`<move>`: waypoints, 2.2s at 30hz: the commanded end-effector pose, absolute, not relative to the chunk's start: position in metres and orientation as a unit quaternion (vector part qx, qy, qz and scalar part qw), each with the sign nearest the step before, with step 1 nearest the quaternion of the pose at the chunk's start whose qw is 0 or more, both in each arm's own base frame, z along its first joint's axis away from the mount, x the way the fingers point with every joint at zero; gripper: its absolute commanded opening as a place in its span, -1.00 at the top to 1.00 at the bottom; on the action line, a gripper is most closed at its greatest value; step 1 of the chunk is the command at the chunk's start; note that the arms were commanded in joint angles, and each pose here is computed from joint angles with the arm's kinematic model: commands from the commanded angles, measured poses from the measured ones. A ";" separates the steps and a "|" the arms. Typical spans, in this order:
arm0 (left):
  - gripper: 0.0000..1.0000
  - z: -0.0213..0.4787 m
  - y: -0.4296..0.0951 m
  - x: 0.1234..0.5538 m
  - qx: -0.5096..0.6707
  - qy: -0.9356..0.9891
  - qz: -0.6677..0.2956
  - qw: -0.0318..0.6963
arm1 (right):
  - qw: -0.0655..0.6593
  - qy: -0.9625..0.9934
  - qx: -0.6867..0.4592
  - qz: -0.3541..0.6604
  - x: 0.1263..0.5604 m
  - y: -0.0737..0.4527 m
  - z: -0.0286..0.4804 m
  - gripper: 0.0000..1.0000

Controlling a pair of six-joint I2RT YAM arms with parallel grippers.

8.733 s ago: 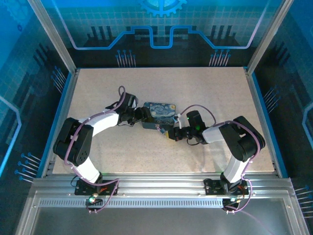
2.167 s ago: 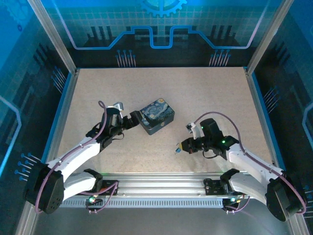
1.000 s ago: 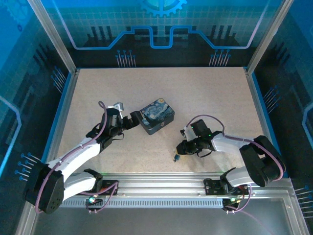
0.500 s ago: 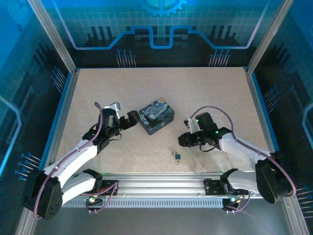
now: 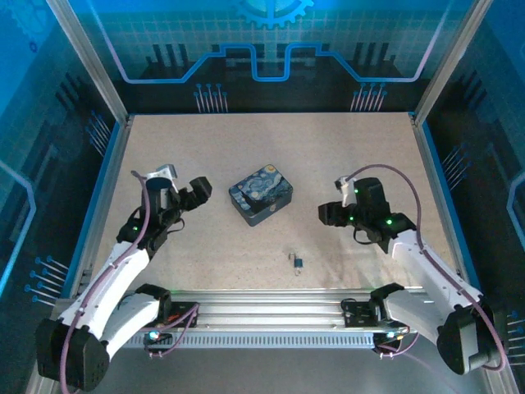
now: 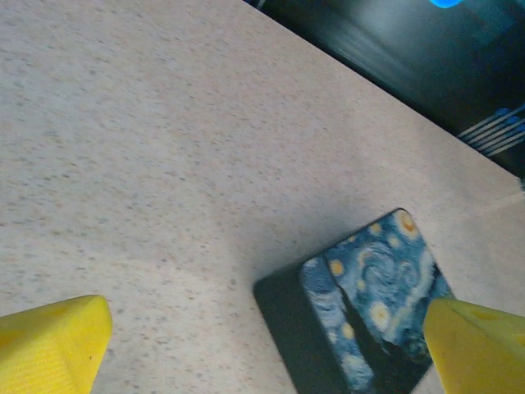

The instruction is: Unlock the padlock with the key

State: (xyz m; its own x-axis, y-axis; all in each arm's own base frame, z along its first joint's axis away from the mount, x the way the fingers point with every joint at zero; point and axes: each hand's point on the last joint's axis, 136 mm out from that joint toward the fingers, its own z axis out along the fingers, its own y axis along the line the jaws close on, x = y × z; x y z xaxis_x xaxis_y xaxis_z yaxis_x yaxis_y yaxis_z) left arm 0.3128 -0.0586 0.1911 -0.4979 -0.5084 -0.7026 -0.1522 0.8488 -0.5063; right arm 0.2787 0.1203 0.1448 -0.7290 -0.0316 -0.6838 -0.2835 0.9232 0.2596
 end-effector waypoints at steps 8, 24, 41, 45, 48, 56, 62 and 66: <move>-0.98 0.180 -0.008 0.320 -0.171 0.847 -0.019 0.503 | 0.445 0.891 -0.016 0.083 0.312 0.048 0.136 -0.87; -0.98 0.146 -0.003 0.346 -0.101 0.839 0.047 0.533 | 0.522 0.852 -0.012 0.043 0.359 0.012 0.120 -1.00; -0.98 0.127 0.000 0.366 -0.090 0.834 0.011 0.544 | 0.561 0.823 -0.067 0.062 0.393 0.027 0.104 -1.00; -0.98 0.122 0.002 0.373 -0.093 0.826 -0.002 0.555 | 0.543 0.835 -0.076 0.046 0.398 0.032 0.098 -0.99; -0.98 0.118 0.002 0.378 -0.083 0.823 -0.005 0.563 | 0.550 0.831 -0.077 0.034 0.398 0.033 0.095 -0.99; -0.98 0.114 0.001 0.389 -0.049 0.805 0.006 0.591 | 0.550 0.831 -0.079 0.031 0.397 0.034 0.094 -1.00; -0.98 0.098 0.001 0.390 -0.048 0.802 -0.007 0.595 | 0.550 0.831 -0.079 0.030 0.397 0.034 0.094 -0.99; -0.98 0.095 0.002 0.398 -0.050 0.812 -0.008 0.582 | 0.551 0.830 -0.079 0.026 0.397 0.035 0.094 -0.99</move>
